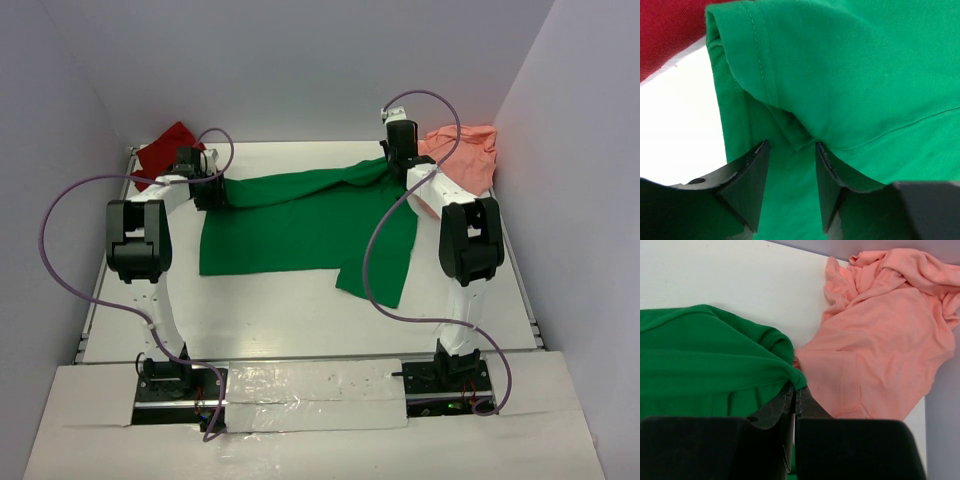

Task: Fold and stack the t-shirts
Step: Fold the flattened tshirt in 1/3 of the way

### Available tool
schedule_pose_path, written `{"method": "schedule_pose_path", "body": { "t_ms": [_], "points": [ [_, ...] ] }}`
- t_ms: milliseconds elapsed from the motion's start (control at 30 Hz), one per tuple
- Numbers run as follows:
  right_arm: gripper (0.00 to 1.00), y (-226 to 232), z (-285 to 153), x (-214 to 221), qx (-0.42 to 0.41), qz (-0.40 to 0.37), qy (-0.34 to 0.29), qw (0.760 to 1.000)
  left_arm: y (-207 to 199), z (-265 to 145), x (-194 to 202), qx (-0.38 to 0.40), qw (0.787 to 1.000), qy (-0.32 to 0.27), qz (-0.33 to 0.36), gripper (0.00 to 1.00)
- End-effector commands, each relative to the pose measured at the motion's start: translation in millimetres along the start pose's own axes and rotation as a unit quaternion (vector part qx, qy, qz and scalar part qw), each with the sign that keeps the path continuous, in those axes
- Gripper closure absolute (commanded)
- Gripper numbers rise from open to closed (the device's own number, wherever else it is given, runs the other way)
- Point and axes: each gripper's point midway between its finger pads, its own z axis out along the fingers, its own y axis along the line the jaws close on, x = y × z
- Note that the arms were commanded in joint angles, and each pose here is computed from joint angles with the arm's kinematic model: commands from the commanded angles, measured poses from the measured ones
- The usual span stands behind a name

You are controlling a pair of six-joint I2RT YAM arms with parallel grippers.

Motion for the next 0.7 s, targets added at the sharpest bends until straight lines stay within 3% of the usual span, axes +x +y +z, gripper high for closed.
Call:
{"method": "schedule_pose_path", "body": {
  "t_ms": [0,233,400,667],
  "points": [
    [1.00,-22.7,-19.2,-35.6,0.015,0.019,-0.042,0.999,-1.4,1.7,-16.0,0.005,1.000,-0.022,-0.009,0.51],
    [1.00,-22.8,-19.4,-36.6,0.013,0.020,-0.043,0.999,-4.0,0.5,-19.2,0.011,0.999,-0.030,-0.012,0.75],
    [1.00,-21.6,-19.5,-36.5,0.009,0.019,-0.044,0.999,-3.8,-0.1,-22.4,0.009,0.999,-0.040,-0.014,0.78],
    [1.00,-19.1,-18.6,-29.6,0.006,0.018,-0.039,0.999,-3.2,-0.7,-29.0,0.004,0.998,-0.053,-0.017,0.94]
  ]
}}
